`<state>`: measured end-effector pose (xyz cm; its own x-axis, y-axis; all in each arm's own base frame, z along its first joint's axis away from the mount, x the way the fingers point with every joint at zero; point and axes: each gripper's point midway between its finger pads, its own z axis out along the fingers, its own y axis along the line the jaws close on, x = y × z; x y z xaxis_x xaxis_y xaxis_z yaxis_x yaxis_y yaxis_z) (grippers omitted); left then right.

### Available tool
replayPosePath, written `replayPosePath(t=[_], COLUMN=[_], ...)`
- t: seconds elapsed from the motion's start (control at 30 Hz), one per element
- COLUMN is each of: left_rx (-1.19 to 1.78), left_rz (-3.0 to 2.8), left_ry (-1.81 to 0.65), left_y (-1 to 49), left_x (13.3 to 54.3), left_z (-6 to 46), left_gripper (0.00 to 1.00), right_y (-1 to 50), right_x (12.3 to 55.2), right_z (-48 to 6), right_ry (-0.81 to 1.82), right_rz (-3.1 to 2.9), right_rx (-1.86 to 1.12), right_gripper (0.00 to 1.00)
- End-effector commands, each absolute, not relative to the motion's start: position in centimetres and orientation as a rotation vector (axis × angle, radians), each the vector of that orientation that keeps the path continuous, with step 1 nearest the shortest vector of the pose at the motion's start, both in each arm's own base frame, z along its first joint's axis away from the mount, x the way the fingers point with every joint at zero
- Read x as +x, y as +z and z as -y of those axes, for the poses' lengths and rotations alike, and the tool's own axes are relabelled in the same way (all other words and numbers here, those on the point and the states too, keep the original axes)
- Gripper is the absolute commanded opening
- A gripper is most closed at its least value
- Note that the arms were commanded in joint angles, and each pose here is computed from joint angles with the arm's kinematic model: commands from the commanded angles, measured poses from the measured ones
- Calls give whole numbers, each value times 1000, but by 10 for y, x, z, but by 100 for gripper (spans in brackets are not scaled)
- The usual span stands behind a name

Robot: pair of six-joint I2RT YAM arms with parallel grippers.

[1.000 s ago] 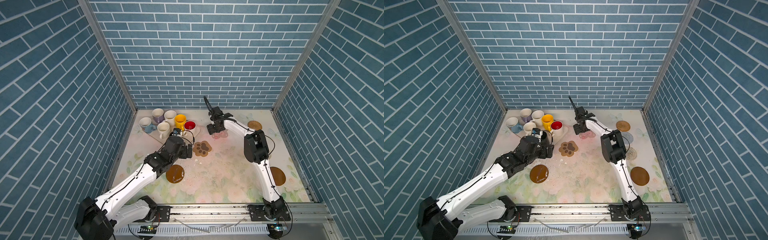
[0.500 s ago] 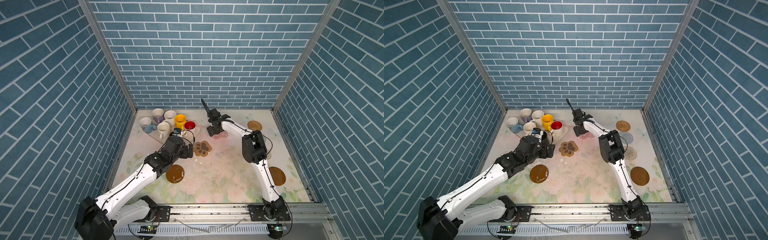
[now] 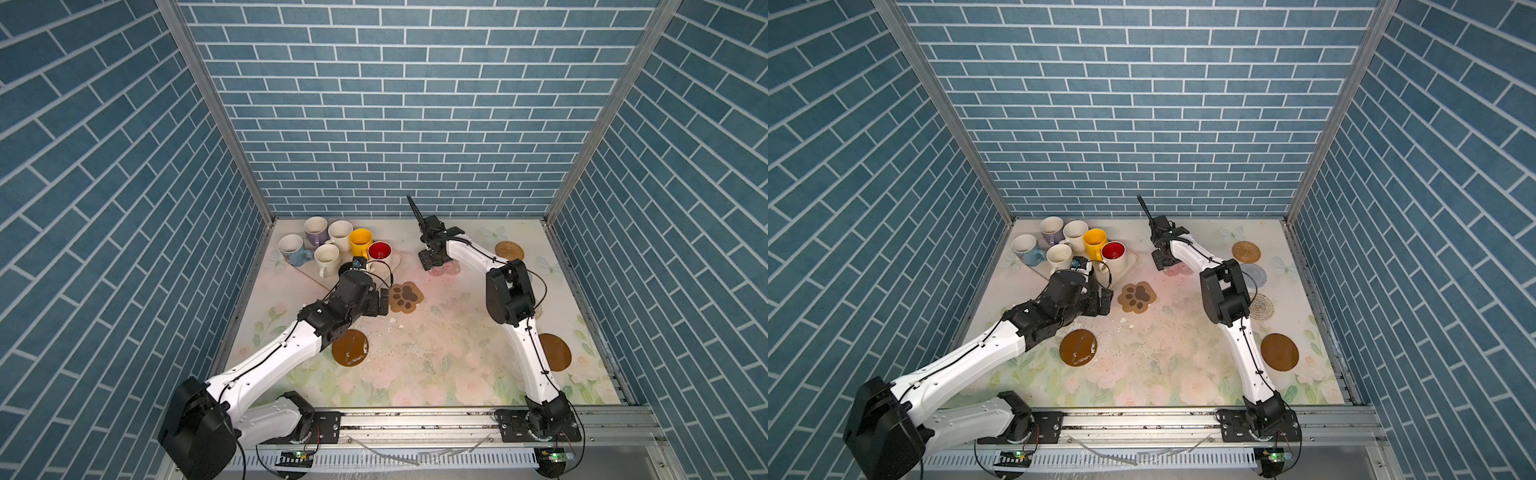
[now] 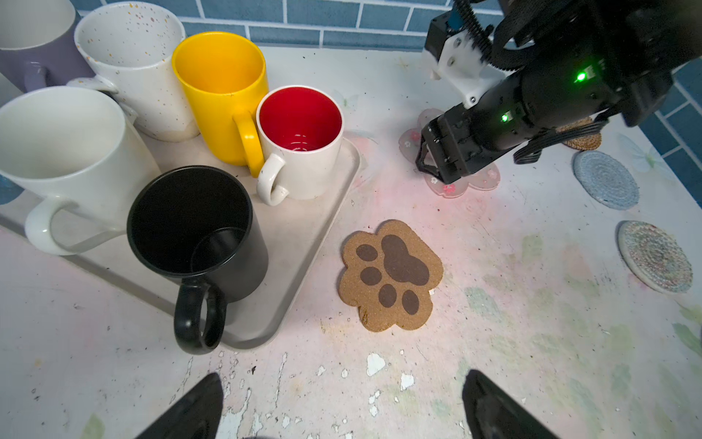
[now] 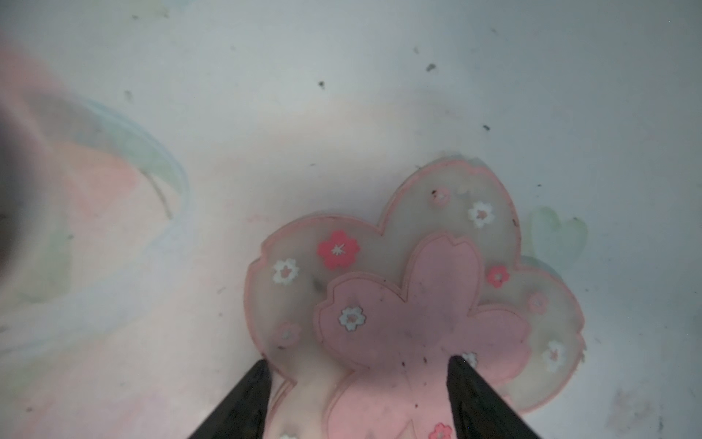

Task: Place cups on coasters
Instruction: Move the coaster to the top-right of the table.

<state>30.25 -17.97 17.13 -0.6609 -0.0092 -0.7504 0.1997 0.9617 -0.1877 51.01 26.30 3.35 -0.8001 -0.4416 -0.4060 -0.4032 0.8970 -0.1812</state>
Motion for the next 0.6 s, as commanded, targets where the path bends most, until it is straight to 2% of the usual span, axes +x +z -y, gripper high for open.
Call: replayPosePath(t=[0.0, 0.57], left_rx=[118, 150], left_rz=[-2284, -2355], left_ry=[-326, -341], left_y=[162, 123], left_x=[306, 317], left_z=[181, 206], left_gripper=[99, 99], right_y=[7, -4], right_x=[503, 518], right_z=[-228, -158], right_ry=[-200, -161], right_rz=[-2734, -2806], right_rx=[-568, -393], right_gripper=[73, 72])
